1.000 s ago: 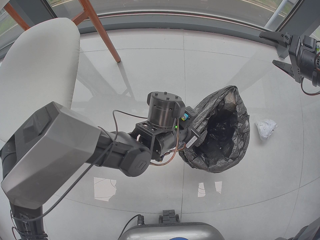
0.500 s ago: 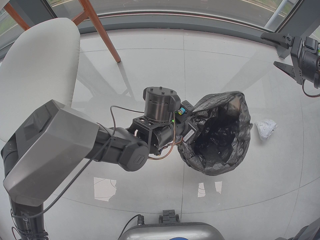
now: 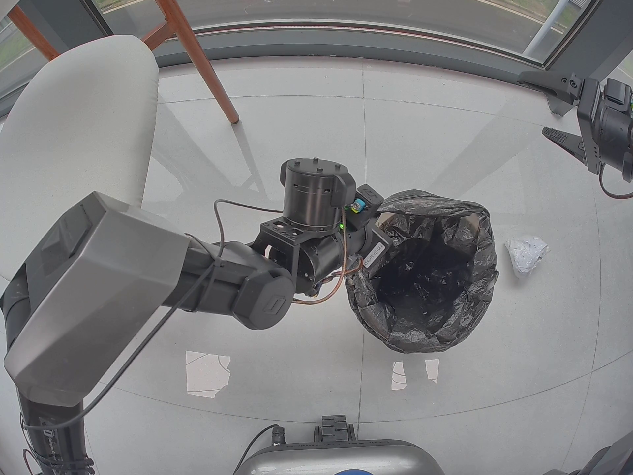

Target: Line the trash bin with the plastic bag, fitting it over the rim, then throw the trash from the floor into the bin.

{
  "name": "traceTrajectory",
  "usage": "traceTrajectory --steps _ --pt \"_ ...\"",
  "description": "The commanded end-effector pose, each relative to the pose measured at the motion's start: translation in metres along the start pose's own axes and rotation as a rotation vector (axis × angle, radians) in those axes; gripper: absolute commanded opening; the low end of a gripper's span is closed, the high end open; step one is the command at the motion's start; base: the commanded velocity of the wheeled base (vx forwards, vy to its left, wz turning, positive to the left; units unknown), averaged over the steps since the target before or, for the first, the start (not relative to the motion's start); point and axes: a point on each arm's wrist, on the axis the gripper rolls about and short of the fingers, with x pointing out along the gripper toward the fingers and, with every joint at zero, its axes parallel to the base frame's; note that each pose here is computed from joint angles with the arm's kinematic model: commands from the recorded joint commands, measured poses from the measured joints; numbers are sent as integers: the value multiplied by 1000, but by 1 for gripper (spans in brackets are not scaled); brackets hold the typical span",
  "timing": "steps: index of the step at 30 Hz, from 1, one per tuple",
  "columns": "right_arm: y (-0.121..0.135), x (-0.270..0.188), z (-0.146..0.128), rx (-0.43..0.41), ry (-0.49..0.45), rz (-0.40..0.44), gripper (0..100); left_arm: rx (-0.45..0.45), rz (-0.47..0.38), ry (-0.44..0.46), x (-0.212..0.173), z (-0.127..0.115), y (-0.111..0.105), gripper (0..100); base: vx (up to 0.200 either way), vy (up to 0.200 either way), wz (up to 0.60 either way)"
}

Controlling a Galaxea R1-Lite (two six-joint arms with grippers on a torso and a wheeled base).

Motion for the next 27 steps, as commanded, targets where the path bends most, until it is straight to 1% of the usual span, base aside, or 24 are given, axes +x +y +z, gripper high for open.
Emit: traceTrajectory --steps 1,5,8,11,14,15,20,21,22,26,27 --pt "1 -1 0 0 -2 3 100 -12 13 5 0 0 0 0 0 0 0" --pt "1 -1 0 -1 -1 4 100 -60 51 20 4 -4 5 0 0 0 0" --pt "1 -2 1 -2 -3 6 100 -64 56 17 12 -7 4 0 0 0 0" --pt "3 -6 1 -3 -9 12 100 -68 70 -5 13 0 7 0 0 0 0" --pt "2 -7 0 -3 -3 12 100 -68 72 -9 13 2 8 0 0 0 0" --pt "1 -6 -1 -2 0 11 100 -67 73 -10 12 2 8 100 0 0 0" --pt "1 -6 -2 -3 4 10 100 -71 74 -32 11 8 11 100 0 0 0" --pt "2 -6 -2 -2 6 14 100 -77 84 -56 12 14 13 100 0 0 0" --pt "3 -6 -3 -2 10 17 100 -80 88 -59 11 15 14 100 0 0 0" --pt "-1 -3 -14 1 52 9 100 -88 100 -64 8 19 19 100 0 0 0" --pt "-3 -2 -18 4 67 4 100 -90 109 -68 3 22 24 100 0 0 0"
